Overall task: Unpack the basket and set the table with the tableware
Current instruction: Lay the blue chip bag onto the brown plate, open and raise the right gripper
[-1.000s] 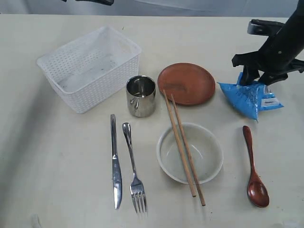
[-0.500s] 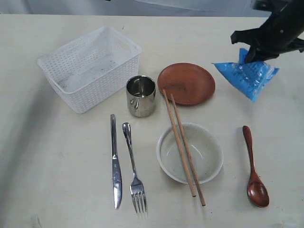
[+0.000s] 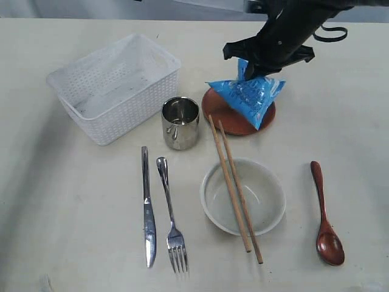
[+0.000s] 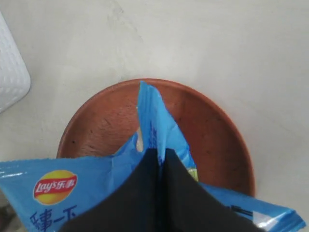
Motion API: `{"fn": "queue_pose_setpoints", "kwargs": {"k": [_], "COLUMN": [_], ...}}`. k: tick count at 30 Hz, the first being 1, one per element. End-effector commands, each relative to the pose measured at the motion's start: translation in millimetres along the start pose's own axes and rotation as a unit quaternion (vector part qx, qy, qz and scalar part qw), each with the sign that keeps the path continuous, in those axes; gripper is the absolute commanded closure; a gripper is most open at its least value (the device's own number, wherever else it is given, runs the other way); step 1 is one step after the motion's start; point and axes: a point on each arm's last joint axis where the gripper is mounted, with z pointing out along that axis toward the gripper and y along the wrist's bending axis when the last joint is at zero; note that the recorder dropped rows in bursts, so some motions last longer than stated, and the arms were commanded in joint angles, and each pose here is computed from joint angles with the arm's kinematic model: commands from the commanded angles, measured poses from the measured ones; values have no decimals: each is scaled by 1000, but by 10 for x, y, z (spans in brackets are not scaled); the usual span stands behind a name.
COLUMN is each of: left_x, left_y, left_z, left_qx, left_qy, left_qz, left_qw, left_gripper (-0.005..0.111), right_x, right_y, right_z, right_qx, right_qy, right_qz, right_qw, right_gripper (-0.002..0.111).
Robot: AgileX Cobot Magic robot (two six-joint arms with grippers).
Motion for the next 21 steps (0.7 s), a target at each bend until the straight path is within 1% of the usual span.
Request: {"fn": "queue_pose_setpoints", "kwargs": {"k": [1,2,7,9,12,19,20,21], "left_x": [-11,-11,-11,-11,-10,-9,-9,-9], "left_y": [-55,-55,-55,-55,-54,-52,-52,-52], "left_z": [-44,-44,-44,-44,-44,-44,-44,-44], "left_qx": [1,1,1,1,0,-1,-1,-1], "left_qy": [-2,-2,-2,-2,-2,-1,-1,-1], "left_qz": [1,1,5,5,6,6,6,6], "left_qw": [1000,1000,1000,1000,1000,1000,1000,1000], "left_gripper": [107,107,107,107,107,107,107,107], "right_x": [22,34,49,47,23,-80,-81,-79], "right_y": [36,44,44,45,56,53,35,14], "right_z": [123,134,142,134,82,-216,-241,-270], "right_qx": [-1,-1,-2,-2,-2,0,-1,-1], "right_qy": [16,22,30,29,17,-38,-37,-35], "right_qz": [10,13,22,22,21,18,22,26], "right_qw": [1000,1000,999,999,1000,999,999,999], "right_gripper": [99,95,62,54,54,55,59,67]}}
